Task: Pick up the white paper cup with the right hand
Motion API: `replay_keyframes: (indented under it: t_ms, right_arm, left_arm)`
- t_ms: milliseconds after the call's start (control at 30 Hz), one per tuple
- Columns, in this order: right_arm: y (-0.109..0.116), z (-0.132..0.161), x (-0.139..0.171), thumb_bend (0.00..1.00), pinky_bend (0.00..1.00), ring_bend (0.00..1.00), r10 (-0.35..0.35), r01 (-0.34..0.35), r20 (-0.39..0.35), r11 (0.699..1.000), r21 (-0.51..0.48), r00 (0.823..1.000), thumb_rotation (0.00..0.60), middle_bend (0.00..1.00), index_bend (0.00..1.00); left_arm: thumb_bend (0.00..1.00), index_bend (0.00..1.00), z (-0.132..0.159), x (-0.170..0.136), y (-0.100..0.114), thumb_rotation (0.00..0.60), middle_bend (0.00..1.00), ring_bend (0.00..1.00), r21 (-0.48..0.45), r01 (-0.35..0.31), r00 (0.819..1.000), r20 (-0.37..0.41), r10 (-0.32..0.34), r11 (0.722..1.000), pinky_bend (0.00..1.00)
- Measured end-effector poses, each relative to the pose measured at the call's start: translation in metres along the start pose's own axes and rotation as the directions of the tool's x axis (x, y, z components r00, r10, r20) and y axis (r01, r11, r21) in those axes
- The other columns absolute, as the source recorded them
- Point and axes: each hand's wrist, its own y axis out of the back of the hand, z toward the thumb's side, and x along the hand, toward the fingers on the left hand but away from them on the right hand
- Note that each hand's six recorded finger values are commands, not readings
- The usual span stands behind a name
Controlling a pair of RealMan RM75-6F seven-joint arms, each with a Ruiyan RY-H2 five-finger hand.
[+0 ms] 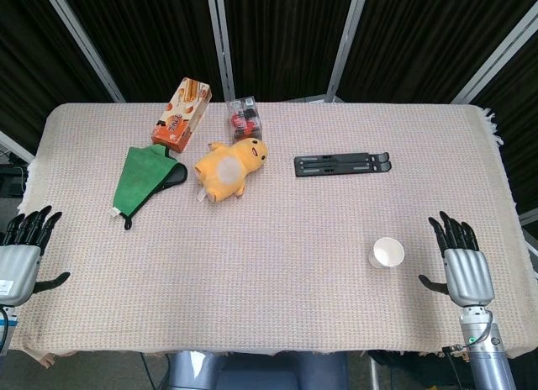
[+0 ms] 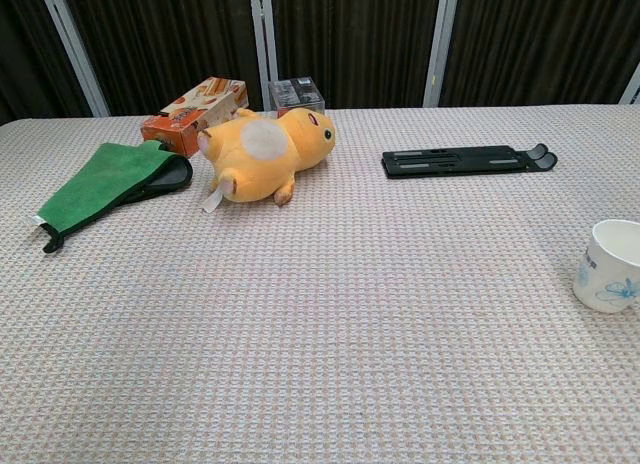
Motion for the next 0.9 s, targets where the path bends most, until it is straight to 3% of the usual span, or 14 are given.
replay_keyframes:
  t_ms: [900]
  right_arm:
    - [0.0017, 0.0018, 0.0029, 0.09, 0.0, 0.0, 0.014, -0.014, -0.013, 1.0, -0.02, 1.0, 0.6, 0.0, 0.09]
  left_arm:
    - [0.0, 0.0, 0.0009, -0.0004, 0.0002, 0.6, 0.0, 0.0, 0.002, -0.001, 1.0, 0.001, 0.001, 1.0, 0.0]
